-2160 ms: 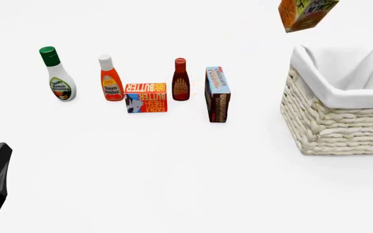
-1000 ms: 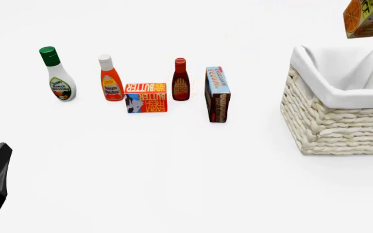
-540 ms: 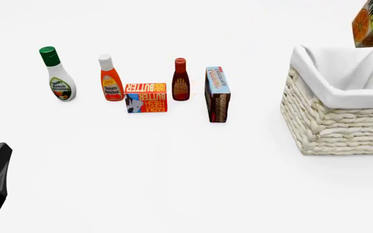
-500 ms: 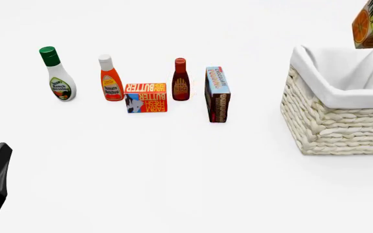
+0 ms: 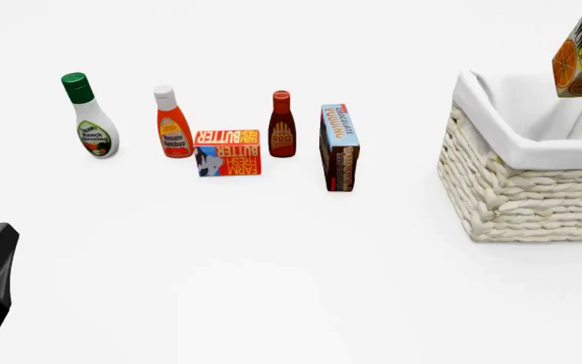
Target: Pick the orange juice and place it in the basket.
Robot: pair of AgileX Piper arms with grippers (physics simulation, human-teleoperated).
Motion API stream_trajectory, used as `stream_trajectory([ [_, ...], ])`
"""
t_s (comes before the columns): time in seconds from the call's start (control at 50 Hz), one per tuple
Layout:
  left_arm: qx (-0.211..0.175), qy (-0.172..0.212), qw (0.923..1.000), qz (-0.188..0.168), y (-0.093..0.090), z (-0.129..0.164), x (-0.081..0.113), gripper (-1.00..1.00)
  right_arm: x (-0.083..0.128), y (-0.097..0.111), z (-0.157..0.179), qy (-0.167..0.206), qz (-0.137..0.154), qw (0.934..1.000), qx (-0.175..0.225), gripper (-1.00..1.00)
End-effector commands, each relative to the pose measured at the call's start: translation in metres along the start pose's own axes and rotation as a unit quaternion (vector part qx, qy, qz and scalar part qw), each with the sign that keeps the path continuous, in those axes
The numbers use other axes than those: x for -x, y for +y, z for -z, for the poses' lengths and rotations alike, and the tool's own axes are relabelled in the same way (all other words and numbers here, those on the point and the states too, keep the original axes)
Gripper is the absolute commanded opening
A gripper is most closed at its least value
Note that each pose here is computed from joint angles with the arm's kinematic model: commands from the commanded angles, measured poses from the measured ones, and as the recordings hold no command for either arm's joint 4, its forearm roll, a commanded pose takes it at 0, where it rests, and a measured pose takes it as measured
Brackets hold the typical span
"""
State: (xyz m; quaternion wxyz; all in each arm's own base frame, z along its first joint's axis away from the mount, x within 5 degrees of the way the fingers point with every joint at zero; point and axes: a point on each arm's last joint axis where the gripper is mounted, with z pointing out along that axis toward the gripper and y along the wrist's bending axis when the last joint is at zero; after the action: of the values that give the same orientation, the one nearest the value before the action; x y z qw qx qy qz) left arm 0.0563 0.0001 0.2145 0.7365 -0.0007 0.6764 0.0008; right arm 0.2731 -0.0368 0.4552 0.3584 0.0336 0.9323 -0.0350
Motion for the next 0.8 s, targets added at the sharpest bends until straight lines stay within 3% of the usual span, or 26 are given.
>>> stream_trajectory([
  [0.02, 0.000, 0.000, 1.0000, 0.000, 0.000, 0.000, 0.000, 1.00, -0.001, -0.005, 0.000, 0.001, -0.019, 0.9998, -0.006, -1.00],
  [0.44, 0.000, 0.000, 1.0000, 0.000, 0.000, 0.000, 0.000, 1.00, 0.004, -0.009, -0.002, -0.003, -0.041, 0.9991, -0.011, -1.00],
  [0.8, 0.000, 0.000, 1.0000, 0.000, 0.000, 0.000, 0.000, 1.00, 0.019, -0.009, -0.029, 0.013, -0.051, 0.9986, -0.008, -1.00],
])
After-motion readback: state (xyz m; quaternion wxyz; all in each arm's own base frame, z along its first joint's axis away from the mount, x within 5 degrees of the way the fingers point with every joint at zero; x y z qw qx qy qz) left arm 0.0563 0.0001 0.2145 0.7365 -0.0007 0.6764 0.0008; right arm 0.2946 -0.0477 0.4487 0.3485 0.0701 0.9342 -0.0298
